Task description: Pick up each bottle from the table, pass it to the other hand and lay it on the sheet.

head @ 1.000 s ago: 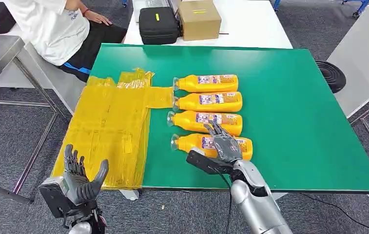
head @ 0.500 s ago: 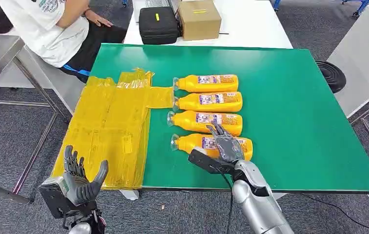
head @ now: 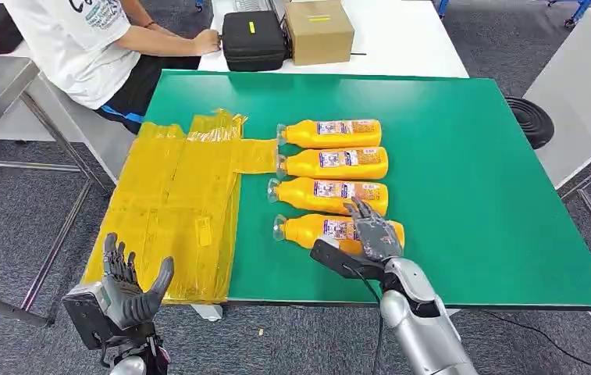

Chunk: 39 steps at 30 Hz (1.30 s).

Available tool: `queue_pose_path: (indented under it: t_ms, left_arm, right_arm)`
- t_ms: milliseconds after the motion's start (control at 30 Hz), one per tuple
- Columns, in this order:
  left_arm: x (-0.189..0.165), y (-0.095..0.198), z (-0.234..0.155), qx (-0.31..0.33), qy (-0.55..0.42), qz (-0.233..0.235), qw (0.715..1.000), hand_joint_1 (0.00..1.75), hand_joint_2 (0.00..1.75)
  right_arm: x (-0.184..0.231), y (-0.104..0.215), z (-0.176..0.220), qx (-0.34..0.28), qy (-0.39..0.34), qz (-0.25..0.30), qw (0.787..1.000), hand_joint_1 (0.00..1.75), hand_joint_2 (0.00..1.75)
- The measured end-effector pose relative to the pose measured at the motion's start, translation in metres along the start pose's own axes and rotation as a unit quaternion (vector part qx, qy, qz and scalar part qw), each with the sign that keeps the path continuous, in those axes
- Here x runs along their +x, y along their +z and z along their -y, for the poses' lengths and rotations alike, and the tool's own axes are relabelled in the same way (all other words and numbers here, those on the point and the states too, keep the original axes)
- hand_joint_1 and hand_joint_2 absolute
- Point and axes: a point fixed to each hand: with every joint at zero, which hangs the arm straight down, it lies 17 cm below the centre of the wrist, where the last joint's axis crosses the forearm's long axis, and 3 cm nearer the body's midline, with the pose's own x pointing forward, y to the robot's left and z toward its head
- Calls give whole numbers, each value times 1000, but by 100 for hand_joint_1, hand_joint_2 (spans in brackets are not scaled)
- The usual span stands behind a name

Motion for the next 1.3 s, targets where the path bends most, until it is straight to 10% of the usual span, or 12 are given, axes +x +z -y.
queue_pose_path:
  t_ms: [1300]
  left_arm:
    - [-10,-6,11,-16,15,-14,1000,0,175]
  right_arm:
    - [-82,18,-11,58,1,-73,996,0,175]
